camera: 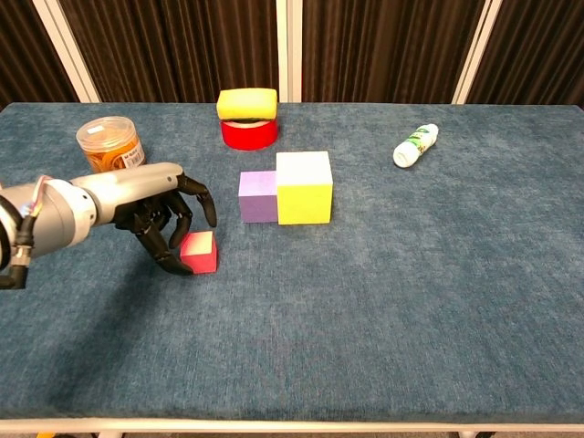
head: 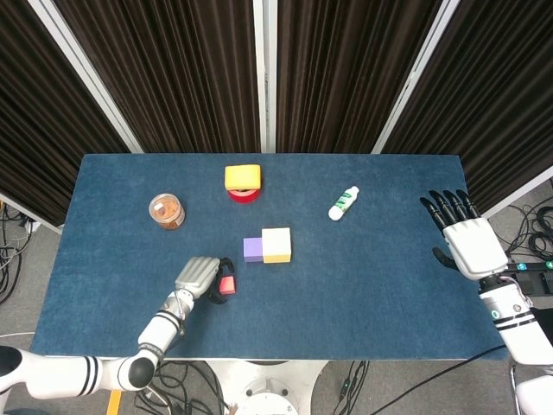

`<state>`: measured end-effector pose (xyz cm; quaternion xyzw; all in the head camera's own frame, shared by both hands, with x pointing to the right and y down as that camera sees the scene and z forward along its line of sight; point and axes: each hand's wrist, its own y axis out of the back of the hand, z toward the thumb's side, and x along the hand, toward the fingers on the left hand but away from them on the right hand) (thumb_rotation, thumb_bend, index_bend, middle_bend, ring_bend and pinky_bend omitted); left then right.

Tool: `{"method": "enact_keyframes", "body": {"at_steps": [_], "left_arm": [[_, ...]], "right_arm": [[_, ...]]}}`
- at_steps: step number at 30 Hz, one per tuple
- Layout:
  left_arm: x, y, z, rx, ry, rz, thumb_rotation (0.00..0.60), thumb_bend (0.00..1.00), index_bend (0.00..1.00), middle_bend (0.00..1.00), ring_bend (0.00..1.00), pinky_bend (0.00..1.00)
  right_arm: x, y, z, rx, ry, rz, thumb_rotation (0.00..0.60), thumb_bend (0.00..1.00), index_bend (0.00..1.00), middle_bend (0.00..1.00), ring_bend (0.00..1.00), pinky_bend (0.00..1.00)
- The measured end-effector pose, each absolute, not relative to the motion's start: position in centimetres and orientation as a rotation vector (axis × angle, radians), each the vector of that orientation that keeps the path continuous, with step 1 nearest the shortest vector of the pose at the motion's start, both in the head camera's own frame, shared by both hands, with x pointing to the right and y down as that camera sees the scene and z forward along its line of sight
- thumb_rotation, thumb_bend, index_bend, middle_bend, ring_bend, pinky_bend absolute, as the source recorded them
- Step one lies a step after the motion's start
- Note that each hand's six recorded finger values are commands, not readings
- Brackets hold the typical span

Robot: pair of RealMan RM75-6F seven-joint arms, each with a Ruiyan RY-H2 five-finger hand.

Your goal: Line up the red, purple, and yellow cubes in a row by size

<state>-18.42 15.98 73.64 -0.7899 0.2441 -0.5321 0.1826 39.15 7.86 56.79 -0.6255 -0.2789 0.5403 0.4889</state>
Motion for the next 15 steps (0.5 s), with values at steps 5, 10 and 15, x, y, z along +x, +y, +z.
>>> {"method": "enact_keyframes", "body": {"at_steps": [5, 10, 15], "left_arm": [[-17.97, 15.64, 74.13, -2.226, 0.713, -1.535, 0.6, 0.05, 0.46, 0.8, 0.87, 0.94], [-17.8, 15.39, 74.32, -2.201, 0.718, -1.544, 0.6, 0.08, 0.5, 0.82, 0.89, 0.95], [-17.78, 15.34, 74.49, -2.186, 0.736, -1.548, 0.6, 0.1, 0.53, 0.83, 0.9, 0.96]], "right_arm": [[39.63, 7.97, 56.58, -1.521, -0.693, 1.317, 0.6, 0.16, 0.0, 0.03, 0.0, 0.0], [39.89, 8.0, 56.4, -1.523, -0.704, 1.318, 0.6, 0.16, 0.0, 0.03, 0.0, 0.0], [40.07, 8.06, 56.42, -1.525, -0.706, 1.323, 0.6, 0.16, 0.0, 0.03, 0.0, 0.0]]}}
